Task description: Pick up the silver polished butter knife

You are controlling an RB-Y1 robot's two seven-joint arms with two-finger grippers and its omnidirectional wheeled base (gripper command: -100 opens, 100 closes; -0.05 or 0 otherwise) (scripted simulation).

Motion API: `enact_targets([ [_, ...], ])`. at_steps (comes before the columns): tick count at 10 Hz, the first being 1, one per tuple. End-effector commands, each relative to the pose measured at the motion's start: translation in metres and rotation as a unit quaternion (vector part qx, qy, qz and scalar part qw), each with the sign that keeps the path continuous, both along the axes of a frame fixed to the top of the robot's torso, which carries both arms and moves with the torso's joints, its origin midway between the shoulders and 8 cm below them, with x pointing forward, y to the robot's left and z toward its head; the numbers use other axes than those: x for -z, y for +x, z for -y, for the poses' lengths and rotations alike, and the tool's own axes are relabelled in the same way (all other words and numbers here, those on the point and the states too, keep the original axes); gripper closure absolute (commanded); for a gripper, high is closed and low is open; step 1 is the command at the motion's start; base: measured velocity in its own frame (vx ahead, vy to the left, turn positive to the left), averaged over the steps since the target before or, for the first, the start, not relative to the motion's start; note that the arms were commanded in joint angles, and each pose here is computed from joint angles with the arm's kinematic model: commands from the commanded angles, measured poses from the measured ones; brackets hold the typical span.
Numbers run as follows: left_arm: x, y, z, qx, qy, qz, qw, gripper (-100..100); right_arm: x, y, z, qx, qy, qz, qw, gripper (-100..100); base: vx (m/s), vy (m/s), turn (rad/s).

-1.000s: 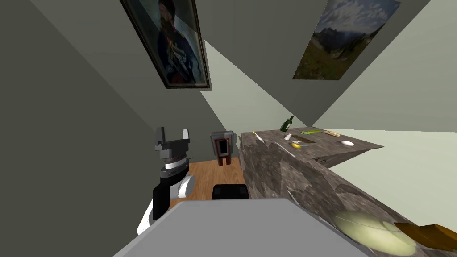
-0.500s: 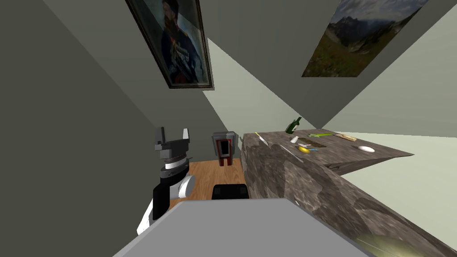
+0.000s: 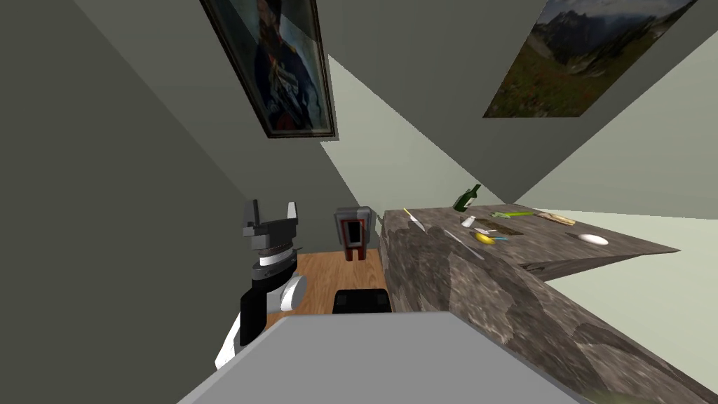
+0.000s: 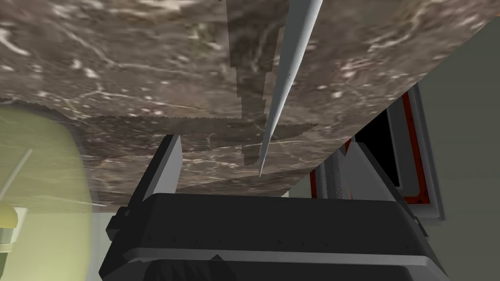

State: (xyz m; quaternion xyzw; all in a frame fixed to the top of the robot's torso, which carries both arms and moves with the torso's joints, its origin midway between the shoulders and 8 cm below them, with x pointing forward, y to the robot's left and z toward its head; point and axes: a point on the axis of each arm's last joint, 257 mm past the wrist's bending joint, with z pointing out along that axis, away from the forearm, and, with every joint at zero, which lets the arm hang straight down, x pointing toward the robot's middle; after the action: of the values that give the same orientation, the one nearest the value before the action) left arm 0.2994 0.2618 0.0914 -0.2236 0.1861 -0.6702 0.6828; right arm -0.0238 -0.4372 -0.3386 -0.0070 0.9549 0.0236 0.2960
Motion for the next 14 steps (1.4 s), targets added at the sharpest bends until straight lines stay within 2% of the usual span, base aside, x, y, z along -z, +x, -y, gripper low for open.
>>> enact_targets([
  [1,0.0,0.0,0.0,0.0,0.0,0.0,1.0,0,0.007,0.001,0.001,0.004,0.001,0.001,1.0,-100,0.001,0.011,0.052],
  [2,0.0,0.0,0.0,0.0,0.0,0.0,1.0,0,0.014,0.002,0.003,0.008,0.002,0.002,1.0,-100,0.0,0.014,0.077],
  [3,0.0,0.0,0.0,0.0,0.0,0.0,1.0,0,0.01,0.002,0.002,0.006,0.001,0.002,1.0,-100,0.001,0.006,0.016],
  [4,0.0,0.0,0.0,0.0,0.0,0.0,1.0,0,0.011,0.002,0.002,0.006,0.001,0.001,1.0,100,0.0,0.0,0.0],
  [8,0.0,0.0,0.0,0.0,0.0,0.0,1.0,0,0.011,0.002,0.004,0.004,-0.003,0.001,1.0,100,0.0,0.0,0.0],
  [9,0.0,0.0,0.0,0.0,0.0,0.0,1.0,0,0.011,0.002,0.004,0.004,-0.002,0.0,1.0,0,0.0,0.0,0.0],
  [10,0.0,0.0,0.0,0.0,0.0,0.0,1.0,0,0.003,0.001,0.0,0.002,0.0,0.0,1.0,100,0.0,-0.009,-0.092],
  [13,0.0,0.0,0.0,0.0,0.0,0.0,1.0,0,-0.004,0.0,-0.002,-0.001,0.0,-0.001,1.0,100,-0.002,-0.011,-0.057],
  [14,0.0,0.0,0.0,0.0,0.0,0.0,1.0,0,-0.004,0.0,-0.002,-0.002,0.0,-0.001,1.0,0,0.0,0.0,0.0],
])
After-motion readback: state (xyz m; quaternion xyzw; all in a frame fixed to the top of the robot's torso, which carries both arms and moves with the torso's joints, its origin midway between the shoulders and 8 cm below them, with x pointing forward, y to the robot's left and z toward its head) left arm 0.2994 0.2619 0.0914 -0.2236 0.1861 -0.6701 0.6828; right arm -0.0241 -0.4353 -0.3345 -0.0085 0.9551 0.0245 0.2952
